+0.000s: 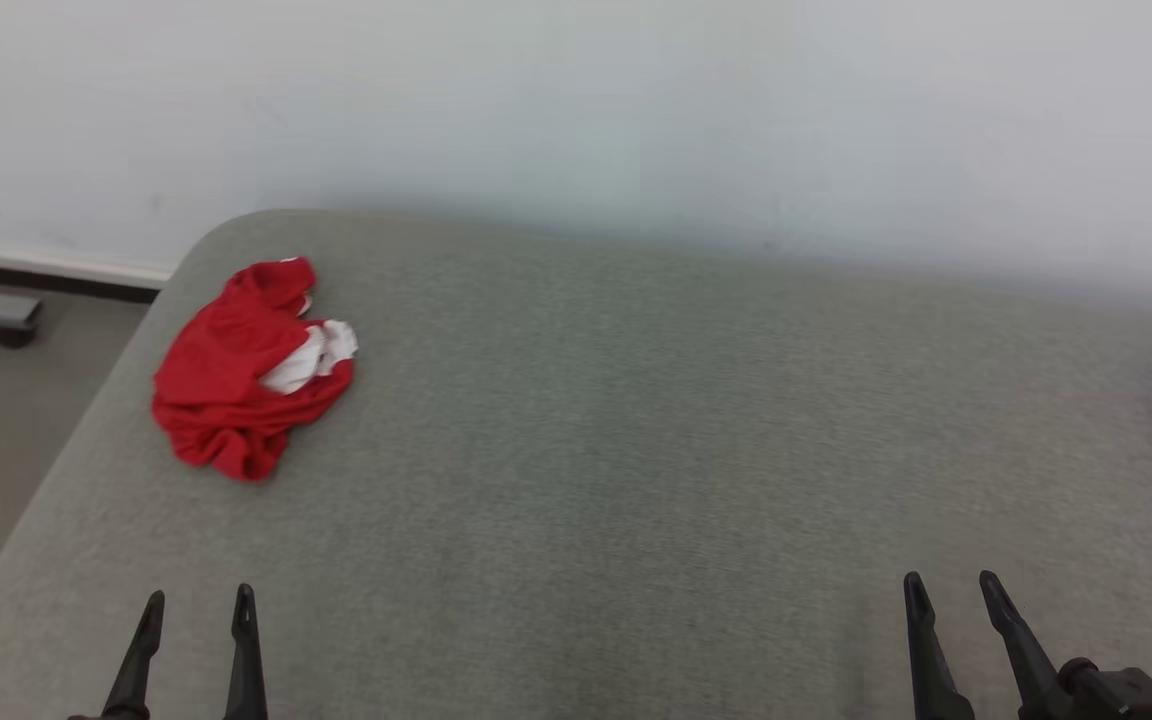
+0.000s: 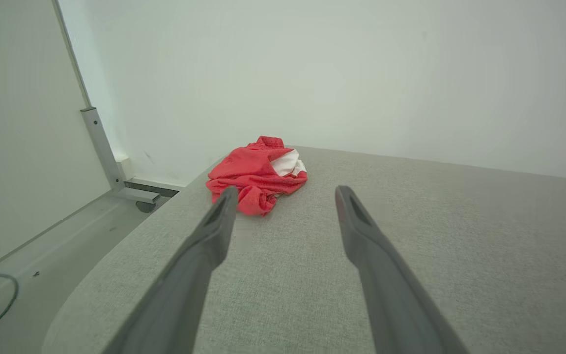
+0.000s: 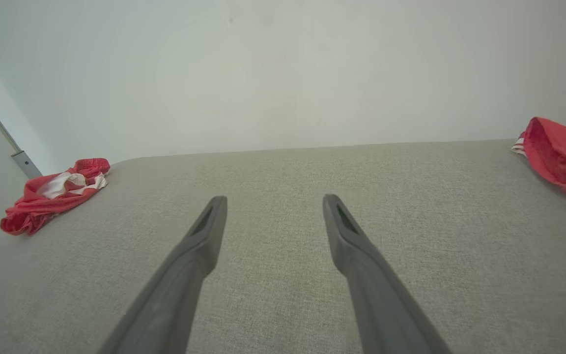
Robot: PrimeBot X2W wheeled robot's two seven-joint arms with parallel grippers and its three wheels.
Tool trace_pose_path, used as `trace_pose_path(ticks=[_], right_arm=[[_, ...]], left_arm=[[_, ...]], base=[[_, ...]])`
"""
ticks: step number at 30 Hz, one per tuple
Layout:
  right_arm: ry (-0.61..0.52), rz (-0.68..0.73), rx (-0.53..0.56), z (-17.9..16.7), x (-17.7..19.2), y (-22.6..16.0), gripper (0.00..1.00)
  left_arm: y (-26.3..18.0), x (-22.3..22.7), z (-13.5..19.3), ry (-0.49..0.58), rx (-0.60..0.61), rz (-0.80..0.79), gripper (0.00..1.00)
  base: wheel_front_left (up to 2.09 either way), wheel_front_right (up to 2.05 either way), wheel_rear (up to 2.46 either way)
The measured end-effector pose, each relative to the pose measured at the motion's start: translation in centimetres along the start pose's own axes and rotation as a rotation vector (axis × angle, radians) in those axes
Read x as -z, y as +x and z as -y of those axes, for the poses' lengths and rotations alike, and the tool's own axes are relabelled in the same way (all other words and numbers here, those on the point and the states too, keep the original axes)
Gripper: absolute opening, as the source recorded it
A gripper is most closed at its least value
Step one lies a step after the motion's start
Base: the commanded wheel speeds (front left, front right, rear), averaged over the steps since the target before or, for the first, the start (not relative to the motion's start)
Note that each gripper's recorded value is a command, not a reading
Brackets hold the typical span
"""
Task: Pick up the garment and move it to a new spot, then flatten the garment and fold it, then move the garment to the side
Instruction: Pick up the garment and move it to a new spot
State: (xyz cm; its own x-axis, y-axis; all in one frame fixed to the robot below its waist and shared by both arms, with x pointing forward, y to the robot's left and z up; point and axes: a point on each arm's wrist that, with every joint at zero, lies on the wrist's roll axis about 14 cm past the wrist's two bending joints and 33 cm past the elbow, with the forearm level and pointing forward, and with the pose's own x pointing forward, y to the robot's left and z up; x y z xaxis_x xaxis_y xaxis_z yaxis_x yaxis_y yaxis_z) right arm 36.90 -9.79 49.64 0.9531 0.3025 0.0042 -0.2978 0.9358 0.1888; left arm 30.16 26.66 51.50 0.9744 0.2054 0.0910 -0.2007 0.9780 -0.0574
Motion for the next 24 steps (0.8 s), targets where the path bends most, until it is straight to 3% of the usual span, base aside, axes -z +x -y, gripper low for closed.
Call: trace_pose_path(ticks=[18, 24], right_arm=[[-0.014, -0.074, -0.309, -9.5, 2.2, 4.9, 1.0], [-0.01, -0.091, -0.37, -11.4, 2.8, 5.7, 1.0]], left_arm=[[-7.3, -0.2, -8.8, 0.012, -0.34, -0.014, 1.0], [-8.8, -0.3, -10.3, 0.022, -0.411, -0.017, 1.0]], base=[[0.0, 0.0, 0.0], [0.0, 0.0, 0.0]])
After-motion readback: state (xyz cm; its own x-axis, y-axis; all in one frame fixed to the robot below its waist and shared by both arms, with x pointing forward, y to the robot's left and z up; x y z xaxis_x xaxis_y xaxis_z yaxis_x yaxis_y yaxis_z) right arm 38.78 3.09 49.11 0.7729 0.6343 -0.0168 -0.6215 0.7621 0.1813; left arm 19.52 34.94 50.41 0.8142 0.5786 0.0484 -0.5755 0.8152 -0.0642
